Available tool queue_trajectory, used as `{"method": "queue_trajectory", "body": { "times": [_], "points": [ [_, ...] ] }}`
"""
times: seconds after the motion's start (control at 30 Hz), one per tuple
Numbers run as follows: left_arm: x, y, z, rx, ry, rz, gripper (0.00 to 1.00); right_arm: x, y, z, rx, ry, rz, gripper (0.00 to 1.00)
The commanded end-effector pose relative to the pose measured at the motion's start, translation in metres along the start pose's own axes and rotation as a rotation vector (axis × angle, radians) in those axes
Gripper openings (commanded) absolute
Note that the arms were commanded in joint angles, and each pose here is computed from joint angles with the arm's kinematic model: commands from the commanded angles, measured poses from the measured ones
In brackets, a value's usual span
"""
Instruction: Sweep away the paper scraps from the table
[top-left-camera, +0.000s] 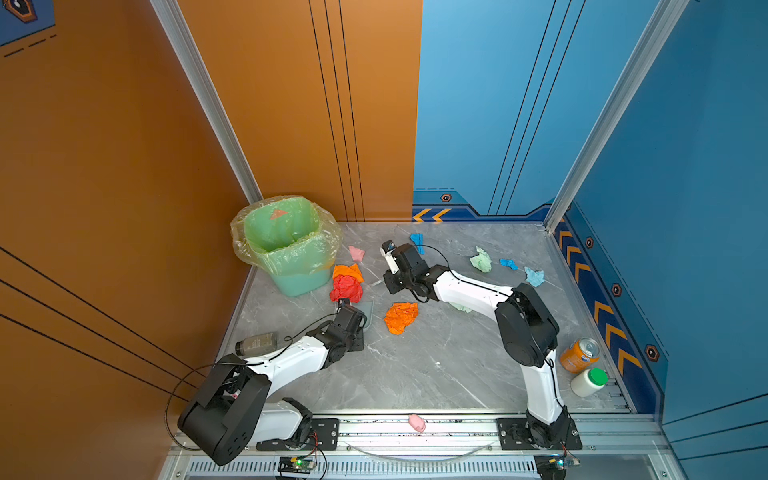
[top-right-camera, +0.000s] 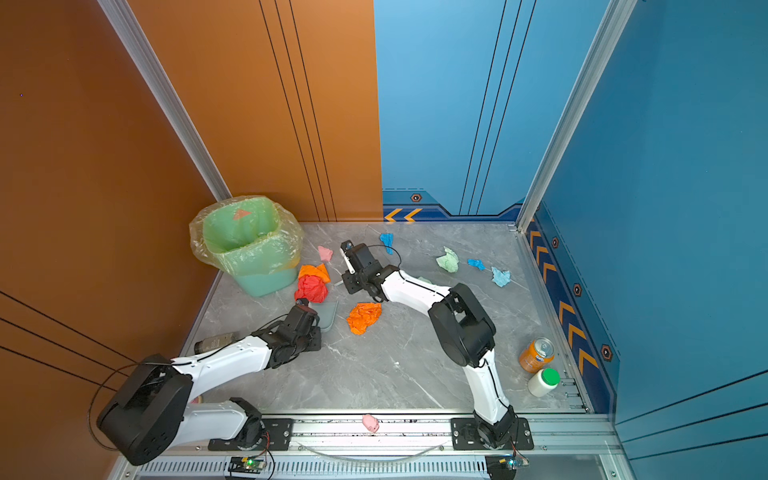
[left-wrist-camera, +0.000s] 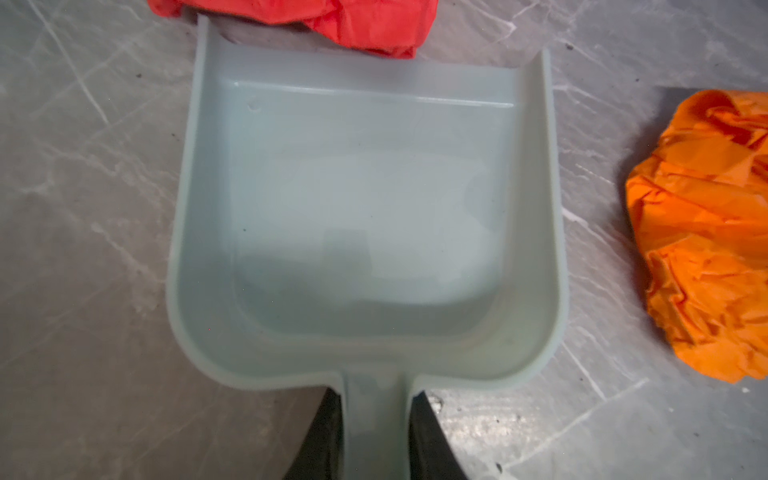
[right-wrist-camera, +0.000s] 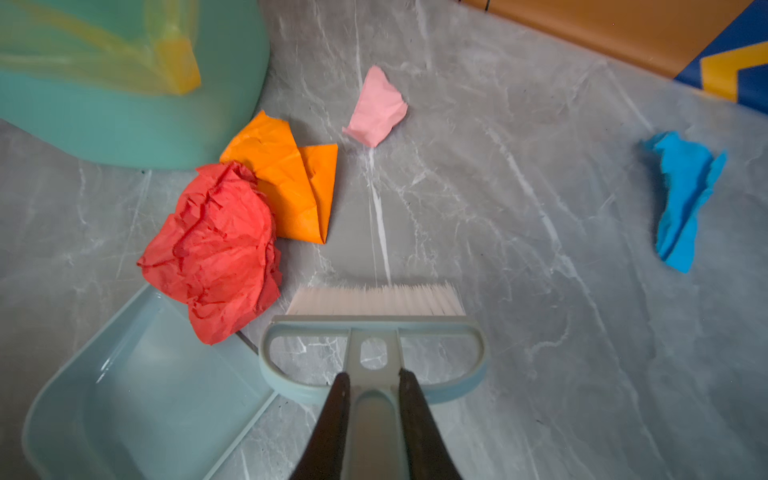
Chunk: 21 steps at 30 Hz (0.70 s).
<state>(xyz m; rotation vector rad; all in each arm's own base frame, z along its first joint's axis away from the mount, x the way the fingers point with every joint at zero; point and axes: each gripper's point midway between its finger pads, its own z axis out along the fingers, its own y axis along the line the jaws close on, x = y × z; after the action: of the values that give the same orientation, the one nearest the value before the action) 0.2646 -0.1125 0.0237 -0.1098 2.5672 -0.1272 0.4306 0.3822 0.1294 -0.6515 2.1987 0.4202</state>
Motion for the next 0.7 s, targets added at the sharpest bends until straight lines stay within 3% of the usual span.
{"method": "queue_trajectory", "body": {
  "times": [0.0, 0.27, 0.4, 0.67],
  "points": [
    [0.026, 0.015, 0.0, -0.059, 0.078, 0.013, 0.0, -0.044, 0.008, -0.019, -0.054, -0.15, 0.025, 0.0],
    [0.028, 0.017, -0.002, -0.064, 0.069, 0.006, 0.0, -0.045, 0.041, 0.012, -0.126, -0.124, 0.026, 0.0],
    [0.028, 0.018, -0.002, -0.069, 0.067, 0.005, 0.0, -0.027, 0.051, 0.025, -0.137, -0.078, 0.009, 0.0],
    [0.031, 0.021, -0.001, -0.077, 0.066, -0.003, 0.0, 0.019, 0.055, 0.027, -0.101, 0.029, -0.14, 0.0]
  ]
}}
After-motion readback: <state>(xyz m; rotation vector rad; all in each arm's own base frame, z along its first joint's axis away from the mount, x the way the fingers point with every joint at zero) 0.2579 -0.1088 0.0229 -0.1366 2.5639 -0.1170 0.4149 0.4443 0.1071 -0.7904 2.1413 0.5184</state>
